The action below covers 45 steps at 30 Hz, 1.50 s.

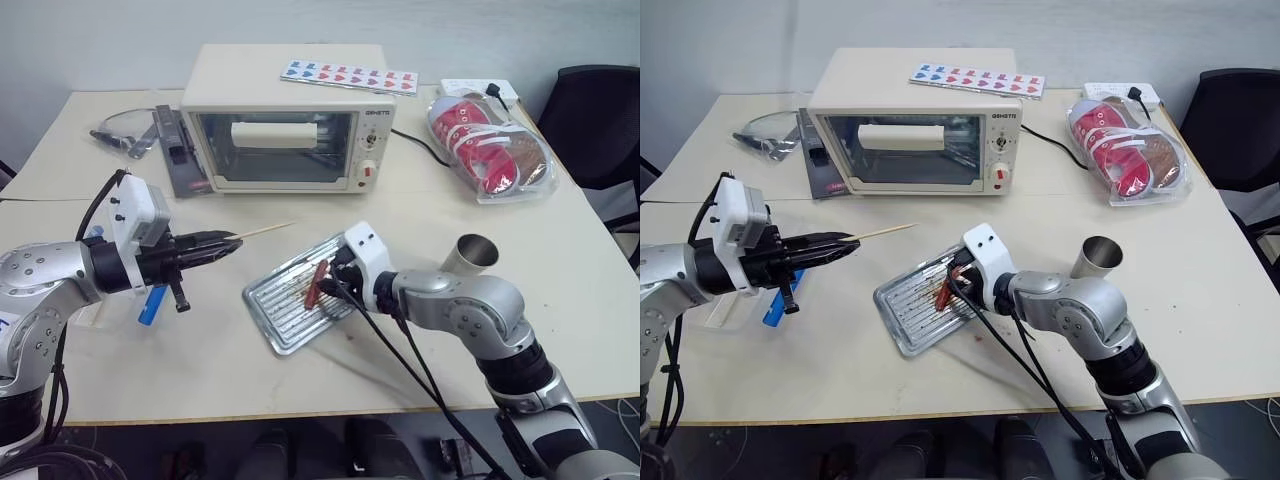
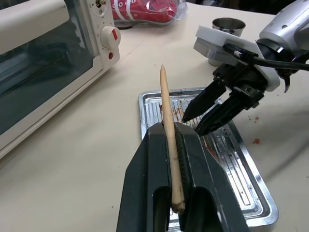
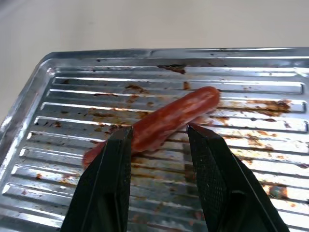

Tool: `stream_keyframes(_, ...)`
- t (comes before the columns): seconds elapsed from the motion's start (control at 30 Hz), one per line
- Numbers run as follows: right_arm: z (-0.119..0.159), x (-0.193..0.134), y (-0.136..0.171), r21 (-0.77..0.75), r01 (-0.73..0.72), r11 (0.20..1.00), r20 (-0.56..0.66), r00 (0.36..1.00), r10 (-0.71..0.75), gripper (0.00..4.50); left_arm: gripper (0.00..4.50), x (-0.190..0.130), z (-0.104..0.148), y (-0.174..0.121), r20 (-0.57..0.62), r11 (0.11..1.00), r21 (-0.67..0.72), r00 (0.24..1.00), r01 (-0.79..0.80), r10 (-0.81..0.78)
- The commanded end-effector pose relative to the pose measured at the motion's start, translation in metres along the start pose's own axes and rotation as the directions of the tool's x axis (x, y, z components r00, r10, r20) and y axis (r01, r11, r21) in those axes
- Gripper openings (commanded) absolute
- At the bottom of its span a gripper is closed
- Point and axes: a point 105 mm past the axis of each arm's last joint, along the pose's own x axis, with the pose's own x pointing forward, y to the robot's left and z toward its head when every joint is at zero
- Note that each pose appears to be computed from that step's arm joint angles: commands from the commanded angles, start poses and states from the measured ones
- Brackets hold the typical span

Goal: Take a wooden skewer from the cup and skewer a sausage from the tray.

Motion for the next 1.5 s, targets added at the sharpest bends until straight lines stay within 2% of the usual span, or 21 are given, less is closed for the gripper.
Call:
stream_keyframes(0.03, 0.008, 0.004, 0.001, 0.072, -0.023, 0.997, 0.052, 0.998, 0.020, 1.86, 0.00, 0.002, 0.005, -0.002, 0.019, 0.999, 0.040, 1.000, 0.001, -0.002)
stream_keyframes(0.13, 0.009, 0.012, -0.002, 0.241, -0.054, 0.969, 0.074, 0.997, 0.037, 1.86, 0.00, 0.003, 0.005, -0.003, 0.021, 0.999, 0.043, 1.000, 0.002, -0.003)
stream_keyframes(0.27, 0.015, 0.017, -0.001, 0.279, -0.067, 0.958, 0.079, 0.996, 0.047, 1.86, 0.00, 0.003, 0.004, -0.004, 0.021, 0.999, 0.046, 1.000, 0.002, -0.003)
stream_keyframes(0.4, 0.014, 0.020, -0.001, 0.257, -0.052, 0.965, 0.065, 0.997, 0.036, 1.86, 0.00, 0.003, 0.004, -0.005, 0.020, 0.999, 0.049, 1.000, 0.000, -0.001)
stream_keyframes(0.67, 0.012, 0.021, 0.009, 0.068, -0.054, 0.996, 0.054, 0.997, 0.050, 1.86, 0.00, 0.004, 0.002, -0.006, 0.019, 0.999, 0.047, 1.000, 0.001, -0.002)
stream_keyframes(0.83, 0.014, 0.021, 0.013, 0.092, -0.072, 0.993, 0.062, 0.996, 0.067, 1.86, 0.00, 0.006, 0.001, -0.008, 0.018, 0.999, 0.052, 1.000, 0.011, -0.012)
stream_keyframes(0.93, 0.014, 0.021, 0.017, 0.119, -0.087, 0.989, 0.066, 0.995, 0.080, 2.30, 0.00, 0.005, -0.001, -0.009, 0.017, 0.999, 0.051, 1.000, 0.015, -0.016)
stream_keyframes(1.07, 0.013, 0.023, 0.021, 0.171, -0.084, 0.982, 0.054, 0.996, 0.076, 3.25, 0.00, 0.005, -0.002, -0.010, 0.017, 0.998, 0.054, 1.000, 0.016, -0.017)
stream_keyframes(1.3, 0.011, 0.025, 0.026, 0.286, -0.092, 0.954, 0.030, 0.996, 0.087, 3.25, 0.00, 0.005, -0.003, -0.010, 0.016, 0.998, 0.057, 1.000, 0.015, -0.016)
stream_keyframes(1.5, 0.006, 0.038, 0.034, 0.296, -0.091, 0.951, -0.004, 0.995, 0.097, 3.25, 0.00, 0.004, -0.003, -0.008, 0.011, 0.998, 0.061, 1.000, 0.013, -0.014)
